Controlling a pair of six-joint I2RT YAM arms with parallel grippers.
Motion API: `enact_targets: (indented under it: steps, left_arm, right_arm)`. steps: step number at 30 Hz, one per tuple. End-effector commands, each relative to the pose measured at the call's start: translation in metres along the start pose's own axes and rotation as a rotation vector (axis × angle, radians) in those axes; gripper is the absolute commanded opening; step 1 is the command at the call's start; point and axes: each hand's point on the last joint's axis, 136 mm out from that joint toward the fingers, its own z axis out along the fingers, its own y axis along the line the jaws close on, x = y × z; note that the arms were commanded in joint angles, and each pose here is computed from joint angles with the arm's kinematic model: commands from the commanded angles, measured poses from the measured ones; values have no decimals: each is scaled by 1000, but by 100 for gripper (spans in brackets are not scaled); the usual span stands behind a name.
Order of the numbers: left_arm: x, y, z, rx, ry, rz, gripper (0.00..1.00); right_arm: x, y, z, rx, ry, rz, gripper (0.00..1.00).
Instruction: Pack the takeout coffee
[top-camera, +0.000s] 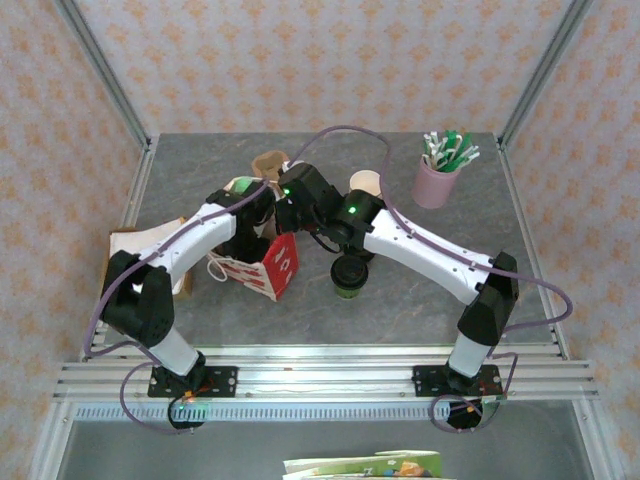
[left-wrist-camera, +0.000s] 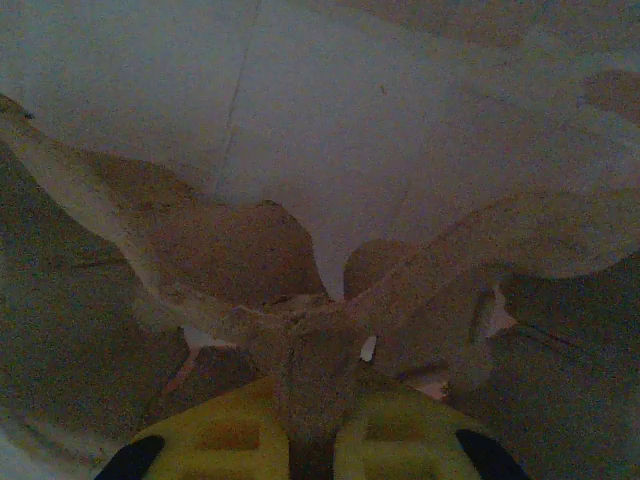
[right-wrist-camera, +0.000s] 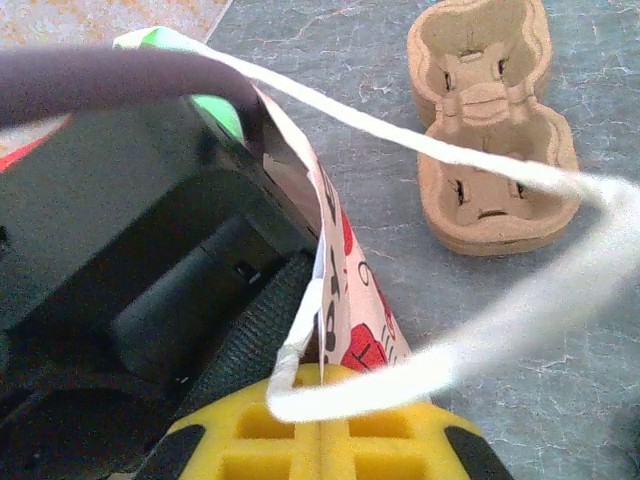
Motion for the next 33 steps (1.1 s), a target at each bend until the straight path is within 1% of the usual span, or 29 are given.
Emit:
enact_targets:
  steps: [1, 4, 6, 12, 17, 22, 27, 29, 30, 33]
  left_arm:
    - [15, 4, 14, -18, 73, 0, 16]
    - [14, 6, 12, -26, 64, -1, 25]
    - [12, 6, 10, -28, 57, 2, 35]
    - [5, 3, 1, -10, 28, 0, 46]
    - [-2, -5, -15, 37, -26, -4, 63]
    - [-9, -14, -36, 101, -89, -1, 77]
    - [-3, -7, -44, 77, -99, 24, 88]
    - [0, -7, -47, 80, -103, 25, 97]
    - [1, -8, -48, 88, -104, 27, 99]
    - [4, -8, -51, 93, -105, 32, 100]
  right_arm:
    - [-32, 11, -23, -40, -128, 9, 0]
    - [-33, 11, -23, -40, -128, 4, 0]
    - [-34, 12, -23, -42, -129, 2, 0]
    - [-34, 14, -23, -47, -123, 1, 0]
    - [-31, 13, -21, -43, -109, -1, 0]
    - [-27, 11, -20, -37, -98, 6, 0]
    - [-22, 8, -20, -30, -84, 14, 0]
    - [-20, 7, -20, -27, -79, 13, 0]
    - [-19, 6, -20, -25, -77, 16, 0]
    - [-18, 6, -20, -22, -72, 13, 0]
